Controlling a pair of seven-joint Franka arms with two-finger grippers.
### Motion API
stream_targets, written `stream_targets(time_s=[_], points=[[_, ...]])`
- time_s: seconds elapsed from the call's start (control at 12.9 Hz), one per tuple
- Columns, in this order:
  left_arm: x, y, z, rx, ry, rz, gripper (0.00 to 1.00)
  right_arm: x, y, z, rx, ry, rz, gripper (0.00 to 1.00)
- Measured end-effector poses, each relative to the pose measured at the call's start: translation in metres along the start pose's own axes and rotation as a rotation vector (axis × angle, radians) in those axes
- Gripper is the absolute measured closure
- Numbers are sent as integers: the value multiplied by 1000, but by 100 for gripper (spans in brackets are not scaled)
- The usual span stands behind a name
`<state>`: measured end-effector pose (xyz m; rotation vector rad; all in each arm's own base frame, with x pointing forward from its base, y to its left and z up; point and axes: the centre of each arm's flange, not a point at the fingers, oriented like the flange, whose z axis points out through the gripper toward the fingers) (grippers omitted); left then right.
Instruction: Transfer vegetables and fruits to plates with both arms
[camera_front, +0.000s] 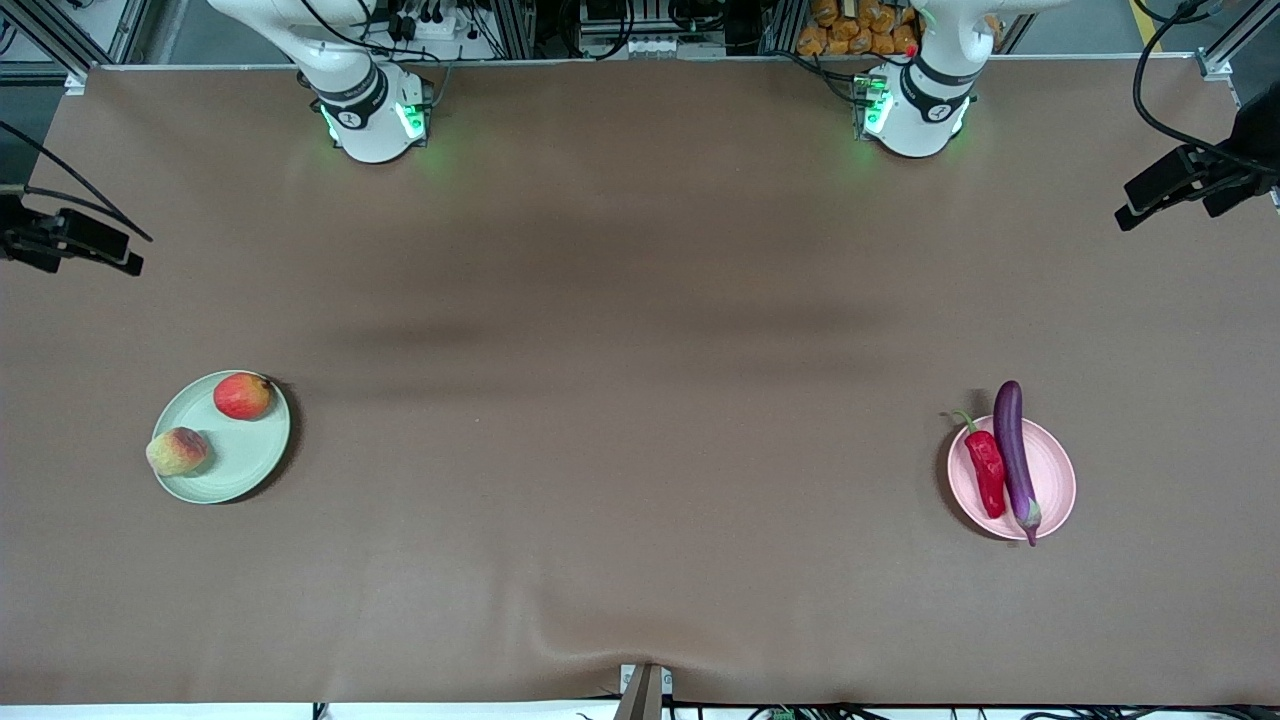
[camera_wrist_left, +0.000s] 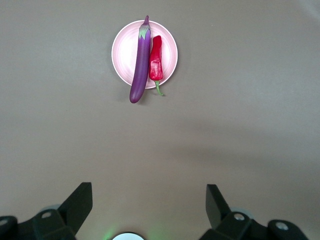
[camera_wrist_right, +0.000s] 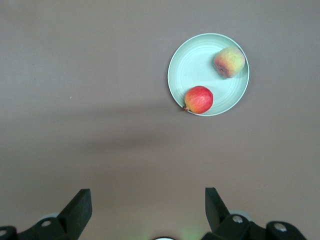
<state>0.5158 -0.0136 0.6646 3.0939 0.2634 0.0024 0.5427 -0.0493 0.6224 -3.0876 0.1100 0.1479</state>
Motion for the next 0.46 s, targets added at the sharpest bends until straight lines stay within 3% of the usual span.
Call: stream_targets(time_s=[0.46], points=[[2, -12, -2, 13, 7, 46, 0, -8, -12, -13, -5, -17, 57, 0]])
